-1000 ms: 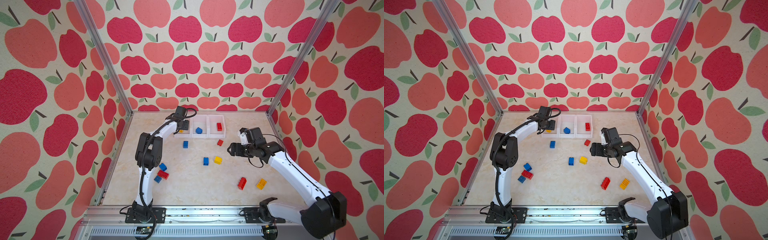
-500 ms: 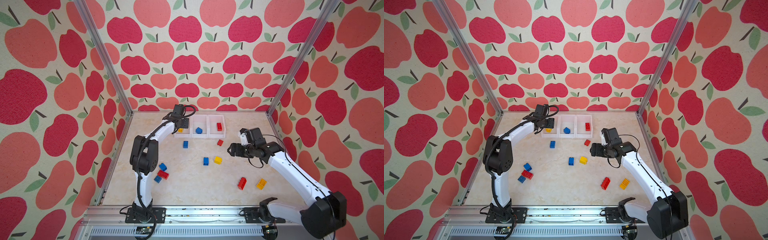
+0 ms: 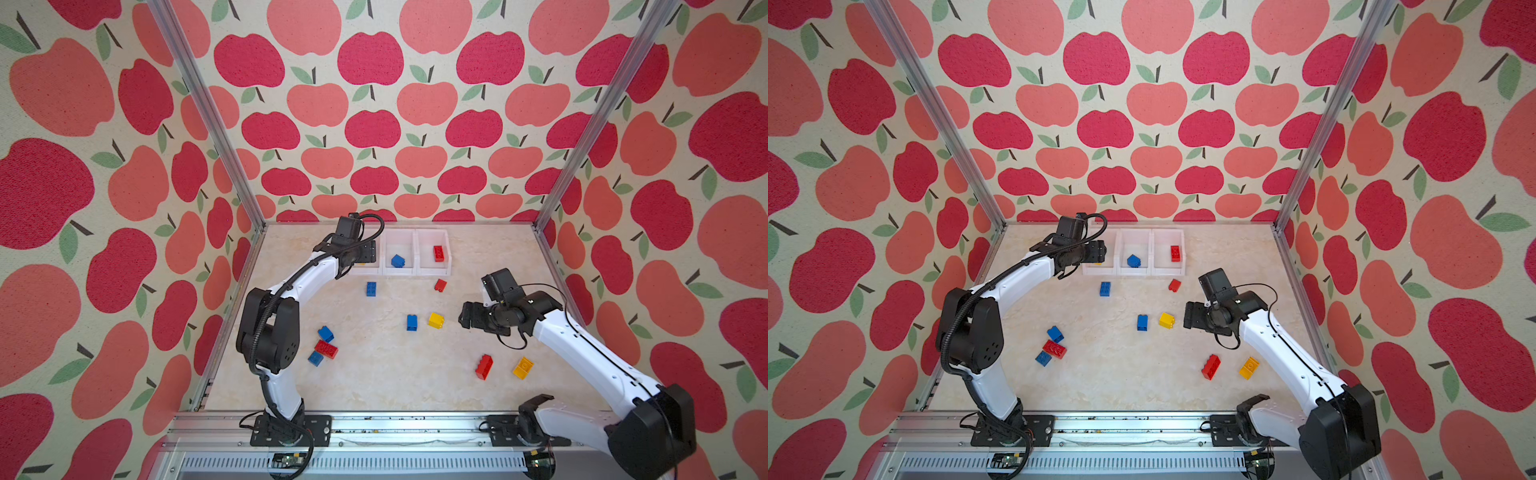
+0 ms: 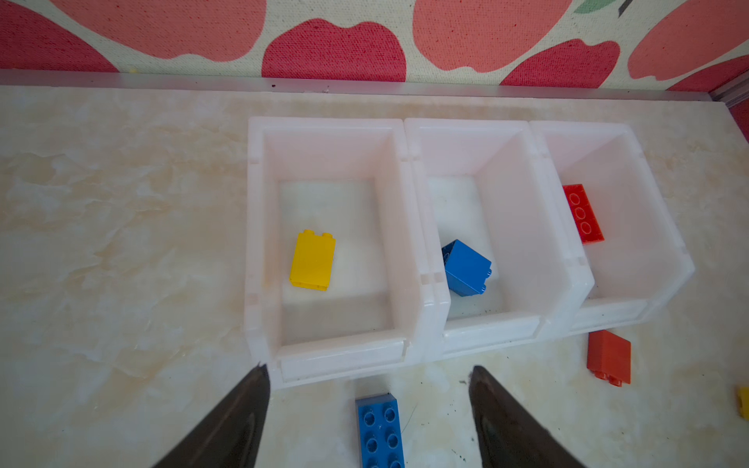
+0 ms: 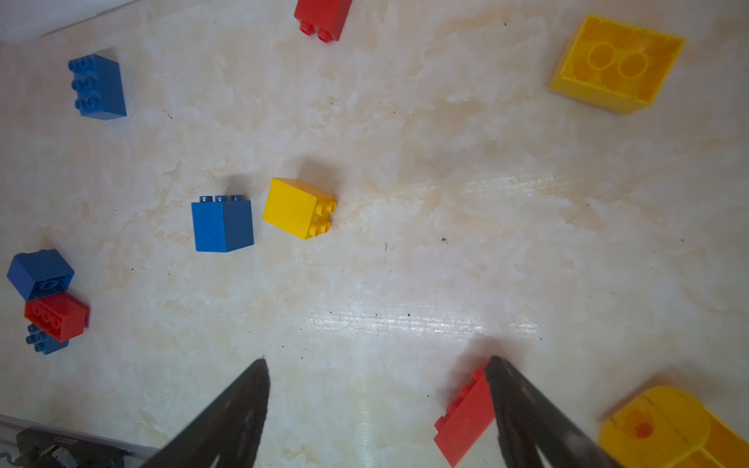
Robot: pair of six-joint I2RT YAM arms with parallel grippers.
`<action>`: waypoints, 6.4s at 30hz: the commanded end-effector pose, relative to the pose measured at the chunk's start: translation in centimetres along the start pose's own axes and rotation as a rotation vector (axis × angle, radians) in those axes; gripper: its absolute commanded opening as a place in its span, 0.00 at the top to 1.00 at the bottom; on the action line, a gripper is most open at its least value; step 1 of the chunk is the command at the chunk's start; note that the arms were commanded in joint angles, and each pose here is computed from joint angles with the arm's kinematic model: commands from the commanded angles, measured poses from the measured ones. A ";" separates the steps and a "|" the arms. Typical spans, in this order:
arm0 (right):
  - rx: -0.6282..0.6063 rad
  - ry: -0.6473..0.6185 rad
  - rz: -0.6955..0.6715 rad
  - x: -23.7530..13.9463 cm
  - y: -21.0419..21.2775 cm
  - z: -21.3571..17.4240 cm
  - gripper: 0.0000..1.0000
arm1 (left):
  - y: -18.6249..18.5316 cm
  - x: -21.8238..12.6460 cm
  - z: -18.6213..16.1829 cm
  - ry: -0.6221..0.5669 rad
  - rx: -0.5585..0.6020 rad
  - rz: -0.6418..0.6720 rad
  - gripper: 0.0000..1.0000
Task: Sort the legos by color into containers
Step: 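Close the right gripper on the red brick while left arm draws back, then lift and carry the red brick to the compartment nearest the right gripper, then lower the red brick into the compartment and open the right gripper, then move the right gripper down to the yellow brick and close on it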
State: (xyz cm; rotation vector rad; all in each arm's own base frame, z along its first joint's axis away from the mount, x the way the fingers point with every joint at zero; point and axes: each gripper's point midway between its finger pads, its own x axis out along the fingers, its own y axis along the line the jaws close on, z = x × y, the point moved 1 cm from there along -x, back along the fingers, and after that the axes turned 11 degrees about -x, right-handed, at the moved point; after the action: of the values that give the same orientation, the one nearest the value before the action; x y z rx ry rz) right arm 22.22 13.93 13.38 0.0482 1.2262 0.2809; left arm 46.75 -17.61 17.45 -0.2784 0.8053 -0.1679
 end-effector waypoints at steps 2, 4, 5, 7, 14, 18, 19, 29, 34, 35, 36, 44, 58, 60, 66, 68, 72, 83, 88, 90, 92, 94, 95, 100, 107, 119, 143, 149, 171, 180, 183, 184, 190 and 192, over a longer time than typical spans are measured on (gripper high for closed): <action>0.110 0.089 -0.117 0.5 -1.8 -3.8 0.15 | -0.6 -2.1 0.0 -0.033 -0.035 -0.043 0.18; 0.139 0.110 -0.147 0.8 -2.2 -4.8 0.18 | -0.5 -2.8 -0.2 -0.039 -0.043 -0.050 0.17; 0.153 0.117 -0.162 1.0 -2.5 -5.3 0.19 | -0.4 -3.1 -0.5 -0.037 -0.046 -0.051 0.16; 0.183 0.125 -0.178 1.2 -2.8 -6.1 0.21 | -0.3 -3.7 -0.7 -0.041 -0.052 -0.055 0.15; 0.283 0.138 -0.187 2.6 -3.6 -8.2 0.27 | 0.0 -4.8 -1.8 -0.033 -0.074 -0.067 0.13; 0.310 0.150 -0.201 3.4 -3.9 -9.0 0.32 | 0.2 -4.9 -2.3 -0.027 -0.087 -0.068 0.13; 0.314 0.153 -0.207 3.5 -4.0 -9.1 0.33 | 0.2 -4.9 -2.5 -0.025 -0.090 -0.068 0.12; 0.334 0.170 -0.234 4.7 -4.6 -10.2 0.36 | 0.2 -5.1 -2.6 -0.026 -0.093 -0.071 0.12; 0.322 0.181 -0.236 5.7 -4.5 -10.3 0.37 | 0.4 -5.1 -2.8 -0.024 -0.096 -0.069 0.11; 0.322 0.186 -0.239 5.8 -4.5 -10.3 0.38 | 0.4 -5.1 -2.9 -0.023 -0.096 -0.069 0.11; 0.317 0.190 -0.240 6.1 -4.5 -10.3 0.38 | 0.4 -5.2 -2.9 -0.022 -0.097 -0.067 0.11; 0.298 0.224 -0.259 7.0 -4.7 -10.8 0.52 | 1.0 -5.6 -3.5 -0.024 -0.106 -0.059 0.11; 0.269 0.235 -0.257 6.4 -4.6 -10.6 0.76 | 1.8 -6.3 -4.6 -0.023 -0.130 -0.055 0.10; 0.266 0.228 -0.252 6.1 -4.4 -10.4 0.78 | 1.9 -6.5 -4.7 -0.024 -0.133 -0.056 0.10; 0.238 0.169 -0.233 4.4 -3.5 -8.3 0.83 | 2.2 -7.3 -5.4 -0.021 -0.140 -0.051 0.10; 0.222 0.141 -0.224 3.8 -3.1 -7.2 0.84 | 2.4 -7.7 -5.6 -0.020 -0.142 -0.049 0.10; 0.163 0.086 -0.197 2.7 -1.9 -4.5 0.84 | 3.0 -8.2 -6.4 -0.016 -0.157 -0.045 0.09; -0.109 -0.117 -0.230 0.8 1.4 7.2 0.84 | 4.6 -9.2 -8.6 0.002 -0.210 -0.042 0.05; -0.180 -0.211 -0.200 1.8 3.3 13.2 0.84 | 5.1 -9.7 -9.3 0.008 -0.222 -0.035 0.04; -0.209 -0.238 -0.181 2.5 4.1 15.6 0.84 | 5.2 -9.8 -9.6 0.013 -0.223 -0.036 0.04; -0.242 -0.269 -0.155 3.2 4.9 17.6 0.84 | 5.4 -10.0 -9.8 0.017 -0.224 -0.034 0.03; -0.282 -0.308 -0.134 3.7 5.6 19.5 0.84 | 5.6 -10.0 -10.1 0.021 -0.228 -0.032 0.03; -0.301 -0.325 -0.130 4.0 5.8 20.5 0.84 | 5.7 -10.1 -10.1 0.020 -0.229 -0.031 0.02; -0.360 -0.348 -0.096 5.4 6.4 23.9 0.85 | 6.0 -10.3 -10.4 0.021 -0.234 -0.028 0.01; -0.415 -0.315 -0.027 8.5 7.3 26.4 0.85 | 6.4 -10.5 -10.5 0.016 -0.242 -0.025 0.00; -0.371 -0.247 -0.013 13.5 6.3 28.1 0.84 | 7.1 -11.3 -10.6 0.006 -0.251 -0.011 0.00; -0.357 -0.240 0.010 12.7 6.5 28.7 0.52 | 7.0 -12.0 -9.8 -0.017 -0.252 -0.013 0.01; -0.353 -0.238 -0.002 11.0 6.5 27.9 0.46 | 7.0 -11.6 -9.9 -0.010 -0.253 -0.014 0.01; -0.176 -0.140 -0.135 2.5 0.6 19.1 0.11 | 6.4 -9.9 -9.9 0.021 -0.260 -0.044 0.01; 0.015 -0.084 -0.185 2.1 -5.0 13.9 0.01 | 6.4 -9.6 -10.0 0.028 -0.261 -0.047 0.01; 0.083 -0.052 -0.192 2.5 -6.8 12.4 0.01 | 6.4 -9.4 -10.1 0.031 -0.263 -0.046 0.01; 0.105 -0.039 -0.196 2.6 -7.3 12.0 0.01 | 6.4 -9.4 -10.1 0.030 -0.263 -0.048 0.01; 0.223 0.069 -0.264 3.9 -10.2 9.7 0.01 | 6.4 -9.4 -10.2 0.032 -0.266 -0.047 0.01; 0.261 0.091 -0.283 4.3 -11.0 9.3 0.01 | 6.5 -9.4 -10.2 0.033 -0.266 -0.046 0.01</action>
State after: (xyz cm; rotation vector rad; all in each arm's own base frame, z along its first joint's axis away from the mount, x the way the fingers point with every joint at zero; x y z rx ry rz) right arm 35.54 6.57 12.11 0.0571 1.2542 -0.0375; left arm 32.83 -10.82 14.83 -0.5219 0.8567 -0.1044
